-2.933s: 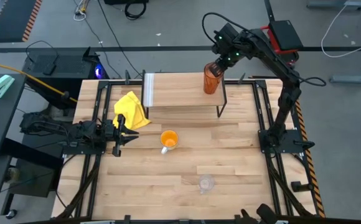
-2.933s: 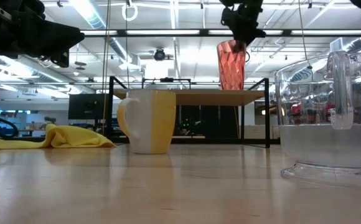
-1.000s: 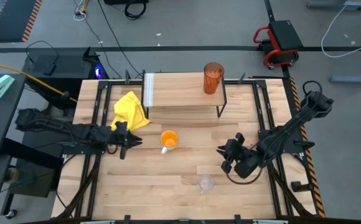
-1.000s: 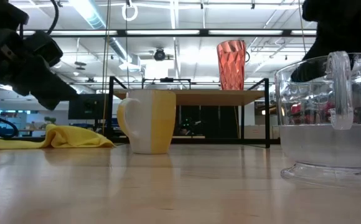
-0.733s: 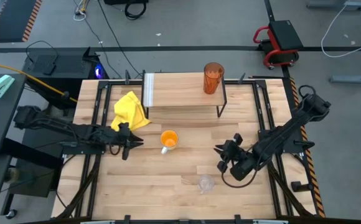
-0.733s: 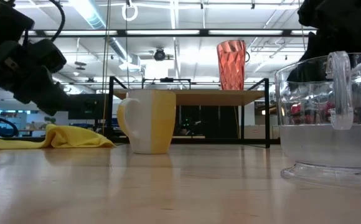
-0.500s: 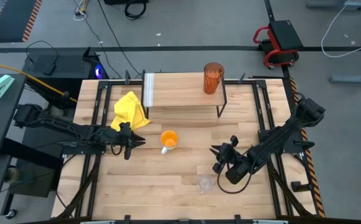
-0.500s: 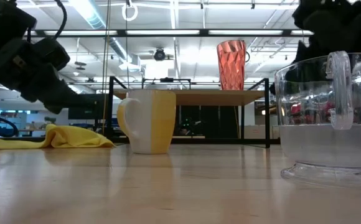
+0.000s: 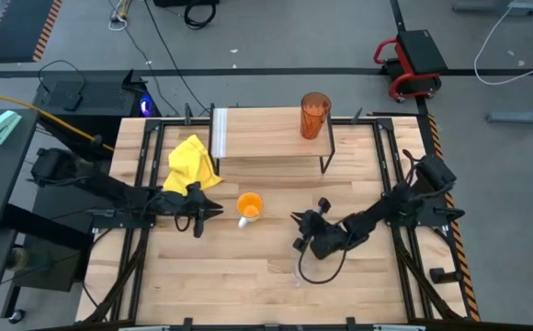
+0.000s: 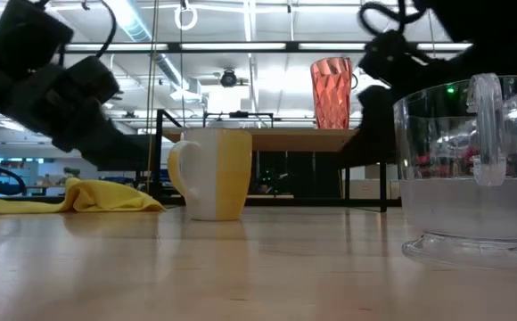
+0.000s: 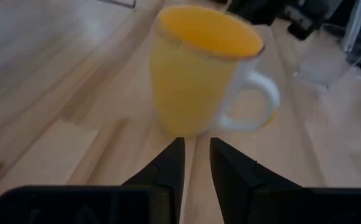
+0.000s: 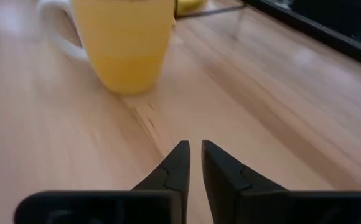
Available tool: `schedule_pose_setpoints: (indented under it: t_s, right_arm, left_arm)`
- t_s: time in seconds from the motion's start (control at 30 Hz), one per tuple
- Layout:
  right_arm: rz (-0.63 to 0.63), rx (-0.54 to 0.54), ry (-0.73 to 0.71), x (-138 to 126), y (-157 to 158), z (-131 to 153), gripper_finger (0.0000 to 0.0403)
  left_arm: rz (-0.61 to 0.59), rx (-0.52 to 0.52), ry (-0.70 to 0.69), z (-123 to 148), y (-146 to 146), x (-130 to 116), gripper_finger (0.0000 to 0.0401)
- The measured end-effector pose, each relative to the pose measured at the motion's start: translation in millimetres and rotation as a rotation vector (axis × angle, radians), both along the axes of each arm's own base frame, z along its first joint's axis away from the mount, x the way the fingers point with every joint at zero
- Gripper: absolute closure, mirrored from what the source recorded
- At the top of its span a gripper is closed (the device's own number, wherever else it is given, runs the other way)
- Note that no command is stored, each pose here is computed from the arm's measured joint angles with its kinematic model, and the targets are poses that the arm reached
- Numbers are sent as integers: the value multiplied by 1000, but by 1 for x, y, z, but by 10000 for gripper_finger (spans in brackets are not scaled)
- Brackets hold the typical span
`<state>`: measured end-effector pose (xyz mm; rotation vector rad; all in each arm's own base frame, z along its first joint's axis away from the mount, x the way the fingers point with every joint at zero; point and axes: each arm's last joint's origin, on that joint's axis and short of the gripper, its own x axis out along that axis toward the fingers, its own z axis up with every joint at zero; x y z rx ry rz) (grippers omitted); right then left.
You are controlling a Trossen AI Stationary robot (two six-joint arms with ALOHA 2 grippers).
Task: Stack small to large cups/mugs on shelf
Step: Adjust the yellow mugs on the table
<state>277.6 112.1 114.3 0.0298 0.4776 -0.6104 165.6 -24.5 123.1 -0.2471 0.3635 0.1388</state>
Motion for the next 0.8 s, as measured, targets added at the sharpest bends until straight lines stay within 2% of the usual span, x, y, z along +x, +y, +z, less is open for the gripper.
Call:
schedule_pose_setpoints:
  t_s: [0.33,0.47,0.8]
  right_arm:
    - [85,-8,-53,17,-9,9,397]
    - [169,48,-81,22,-6,10,398]
    - [237,24,-78,44,-9,12,400]
  left_arm:
    - [-30,88,118,-5,-7,38,322]
    - [-21,92,148,-9,-7,48,319]
    - [-51,90,143,-6,-8,79,324]
